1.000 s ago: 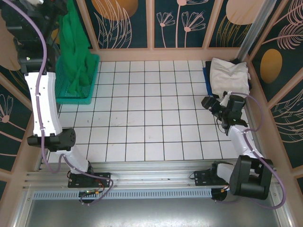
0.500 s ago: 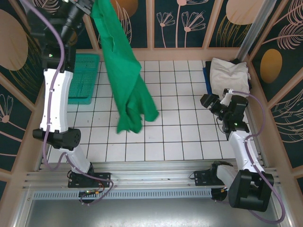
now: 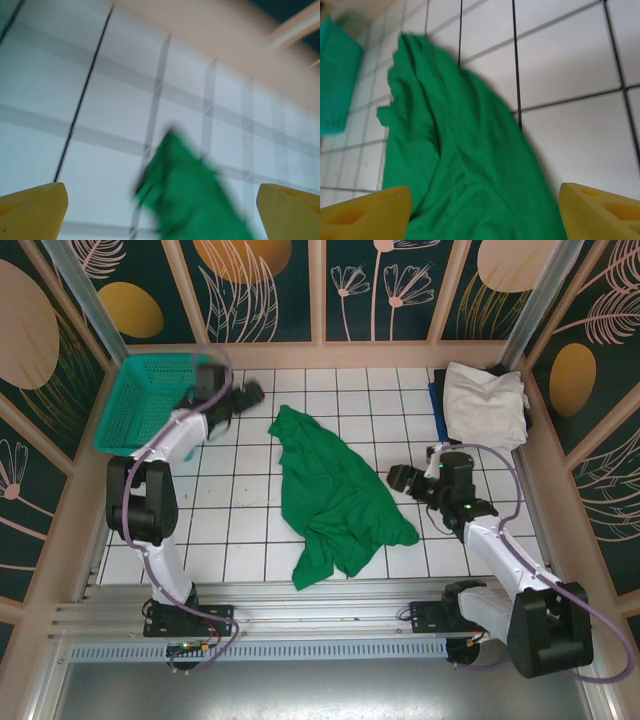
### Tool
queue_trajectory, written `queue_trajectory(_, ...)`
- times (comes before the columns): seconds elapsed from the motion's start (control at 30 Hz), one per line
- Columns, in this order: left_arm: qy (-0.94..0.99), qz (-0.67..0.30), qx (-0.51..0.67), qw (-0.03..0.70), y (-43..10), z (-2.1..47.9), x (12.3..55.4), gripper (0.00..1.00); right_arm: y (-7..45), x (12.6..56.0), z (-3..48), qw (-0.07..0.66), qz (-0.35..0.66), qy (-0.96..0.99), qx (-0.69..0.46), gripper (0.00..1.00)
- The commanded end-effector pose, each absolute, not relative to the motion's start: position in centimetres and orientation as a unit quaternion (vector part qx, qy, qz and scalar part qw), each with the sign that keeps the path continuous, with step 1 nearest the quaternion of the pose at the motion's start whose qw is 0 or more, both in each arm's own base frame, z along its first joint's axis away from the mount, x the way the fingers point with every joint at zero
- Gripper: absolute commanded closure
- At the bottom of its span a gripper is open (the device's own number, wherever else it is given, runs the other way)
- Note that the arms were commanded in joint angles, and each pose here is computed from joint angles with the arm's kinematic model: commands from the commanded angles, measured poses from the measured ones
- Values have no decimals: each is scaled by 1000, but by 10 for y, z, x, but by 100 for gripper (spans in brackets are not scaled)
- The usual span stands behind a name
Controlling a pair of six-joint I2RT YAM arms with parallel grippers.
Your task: Fold and stack the t-shirts
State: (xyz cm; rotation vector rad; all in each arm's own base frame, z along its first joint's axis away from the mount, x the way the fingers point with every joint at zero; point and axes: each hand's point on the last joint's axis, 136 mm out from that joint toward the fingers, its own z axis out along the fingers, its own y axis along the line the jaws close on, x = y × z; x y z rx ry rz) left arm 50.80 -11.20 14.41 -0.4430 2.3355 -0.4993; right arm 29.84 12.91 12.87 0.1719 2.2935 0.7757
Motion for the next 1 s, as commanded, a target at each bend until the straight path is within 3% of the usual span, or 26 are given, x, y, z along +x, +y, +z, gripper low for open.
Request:
queue_trajectory(0.0, 902, -184, -95, 378, -150, 180, 446, 6, 144, 280, 101, 316, 250, 914, 47, 24)
queue_trajectory(0.27, 935, -226, -7, 274, -227, 107, 296, 16, 204, 240, 61, 240, 195, 949, -57, 28)
queue_trajectory(0.37, 942, -237, 26, 237, -248, 85, 260, 17, 211, 237, 47, 221, 168, 957, -78, 29)
queue_trajectory(0.47, 944, -254, 37, 207, -258, 68, 239, 24, 217, 237, 37, 208, 142, 963, -96, 33)
queue_trajectory(0.53, 942, -264, 39, 203, -261, 60, 235, 25, 217, 239, 31, 205, 122, 966, -103, 40)
queue_trajectory(0.63, 939, -281, 42, 194, -269, 53, 233, 32, 206, 245, 27, 208, 78, 971, -93, 60)
queue_trajectory(0.73, 932, -307, 50, 186, -284, 52, 236, 45, 199, 252, 36, 223, 54, 969, -86, 75)
queue_trajectory(0.87, 924, -320, 61, 199, -298, 64, 249, 82, 190, 262, 58, 255, 37, 963, -74, 90)
queue_trajectory(0.97, 924, -301, 69, 223, -299, 81, 268, 100, 173, 273, 78, 281, 31, 958, -47, 98)
